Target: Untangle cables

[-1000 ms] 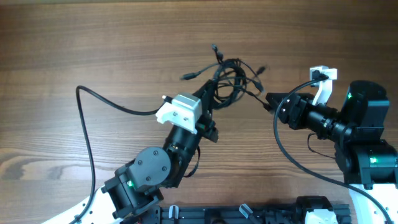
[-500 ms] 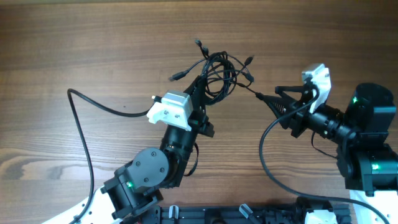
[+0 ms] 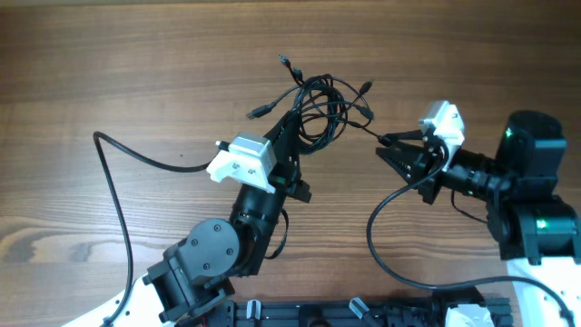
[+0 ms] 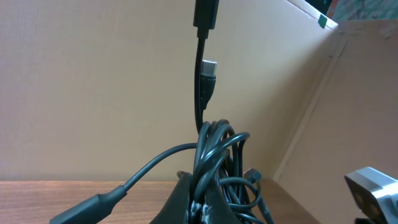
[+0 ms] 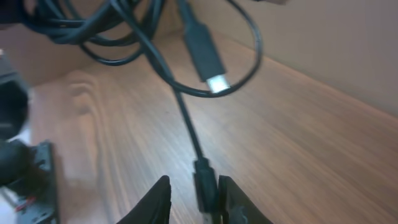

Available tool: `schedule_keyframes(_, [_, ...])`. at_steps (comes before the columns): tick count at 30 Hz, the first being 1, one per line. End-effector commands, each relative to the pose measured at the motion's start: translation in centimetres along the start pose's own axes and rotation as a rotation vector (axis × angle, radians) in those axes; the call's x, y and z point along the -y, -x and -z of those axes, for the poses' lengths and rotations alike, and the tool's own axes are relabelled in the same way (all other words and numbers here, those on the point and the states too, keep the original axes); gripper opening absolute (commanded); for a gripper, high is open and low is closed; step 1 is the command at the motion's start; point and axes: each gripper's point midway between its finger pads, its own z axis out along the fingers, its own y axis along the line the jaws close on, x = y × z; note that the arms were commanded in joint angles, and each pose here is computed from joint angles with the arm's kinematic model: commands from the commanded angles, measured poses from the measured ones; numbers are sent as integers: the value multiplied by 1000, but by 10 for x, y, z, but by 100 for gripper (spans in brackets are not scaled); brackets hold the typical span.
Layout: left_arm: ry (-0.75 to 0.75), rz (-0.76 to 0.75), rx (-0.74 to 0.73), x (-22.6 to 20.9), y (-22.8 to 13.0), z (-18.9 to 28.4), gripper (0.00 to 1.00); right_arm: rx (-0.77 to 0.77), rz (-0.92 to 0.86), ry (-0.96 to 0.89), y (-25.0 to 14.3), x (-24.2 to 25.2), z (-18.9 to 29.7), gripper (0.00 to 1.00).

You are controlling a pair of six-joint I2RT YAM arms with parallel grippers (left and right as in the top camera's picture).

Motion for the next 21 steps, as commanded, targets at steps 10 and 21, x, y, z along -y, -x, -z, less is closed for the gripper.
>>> schedule_keyframes(10, [-17, 41, 37, 2, 18, 3, 4, 42, 19, 135, 4, -15, -3, 4])
schedule_keyframes(21, [-246, 135, -78, 48, -14, -3, 4, 165, 25, 138, 44, -9, 0, 4])
